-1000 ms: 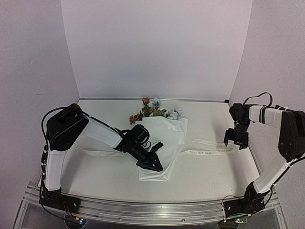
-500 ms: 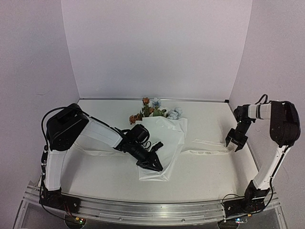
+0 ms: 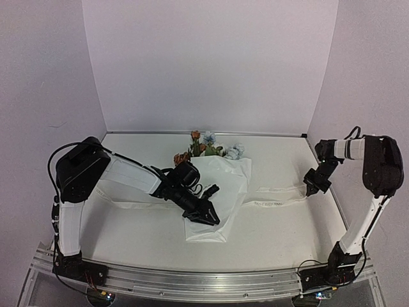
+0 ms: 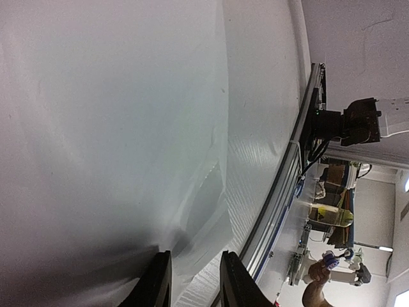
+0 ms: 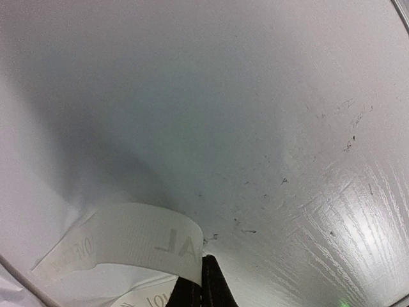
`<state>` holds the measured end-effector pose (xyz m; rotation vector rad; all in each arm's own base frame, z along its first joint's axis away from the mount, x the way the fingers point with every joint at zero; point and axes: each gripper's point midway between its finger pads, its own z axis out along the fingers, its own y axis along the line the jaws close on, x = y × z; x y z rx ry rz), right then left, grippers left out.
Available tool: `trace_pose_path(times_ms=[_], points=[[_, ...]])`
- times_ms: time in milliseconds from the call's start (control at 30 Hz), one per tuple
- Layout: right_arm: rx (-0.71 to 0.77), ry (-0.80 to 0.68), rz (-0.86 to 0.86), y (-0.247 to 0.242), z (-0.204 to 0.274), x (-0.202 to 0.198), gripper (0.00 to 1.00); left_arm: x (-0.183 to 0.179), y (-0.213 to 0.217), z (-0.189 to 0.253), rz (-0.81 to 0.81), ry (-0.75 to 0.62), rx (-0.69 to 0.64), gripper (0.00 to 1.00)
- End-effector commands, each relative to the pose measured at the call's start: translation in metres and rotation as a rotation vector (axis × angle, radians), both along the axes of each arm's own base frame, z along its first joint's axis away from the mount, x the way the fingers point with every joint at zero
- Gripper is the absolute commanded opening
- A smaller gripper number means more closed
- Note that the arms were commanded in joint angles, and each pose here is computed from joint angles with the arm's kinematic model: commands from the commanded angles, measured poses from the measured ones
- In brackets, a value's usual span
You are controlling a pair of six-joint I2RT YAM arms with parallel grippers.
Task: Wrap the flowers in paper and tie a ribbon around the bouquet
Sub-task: Pick up the right side of the ribbon from the center of the board, then pick up the left side of the ribbon at the center of the board.
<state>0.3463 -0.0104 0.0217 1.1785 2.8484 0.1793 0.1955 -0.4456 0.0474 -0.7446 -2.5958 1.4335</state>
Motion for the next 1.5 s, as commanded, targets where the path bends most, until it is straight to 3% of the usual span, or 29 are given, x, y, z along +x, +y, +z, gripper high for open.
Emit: trace_pose_path(times_ms=[0, 233, 533, 800, 967, 1167, 1367, 1467], points=[[0.045, -0.229, -0.013, 0.011, 0.049, 0.019, 0.00, 0.013, -0.007, 0.044, 0.012, -0.083, -0.076, 0.30], [0.150, -0.468, 0.090, 0.056, 0.095, 0.029, 0.00, 0.016, -0.005, 0.043, 0.031, -0.078, -0.079, 0.30], [0.326, -0.687, 0.447, 0.192, 0.147, 0.035, 0.00, 0.024, 0.005, 0.046, 0.082, -0.068, -0.092, 0.30], [0.506, -0.636, 0.646, 0.309, 0.140, 0.040, 0.00, 0.031, 0.015, 0.048, 0.125, -0.067, -0.098, 0.31], [0.564, -0.554, 0.691, 0.353, 0.118, 0.041, 0.00, 0.039, 0.028, 0.053, 0.184, -0.072, -0.088, 0.31], [0.579, -0.506, 0.732, 0.374, 0.104, 0.030, 0.00, 0.066, 0.091, 0.051, 0.484, -0.063, 0.054, 0.40], [0.564, -0.487, 0.772, 0.373, 0.100, 0.011, 0.00, 0.073, 0.203, 0.028, 0.971, 0.052, 0.275, 0.58], [0.548, -0.491, 0.807, 0.372, 0.102, 0.001, 0.00, 0.069, 0.248, 0.028, 1.174, 0.037, 0.358, 0.66]])
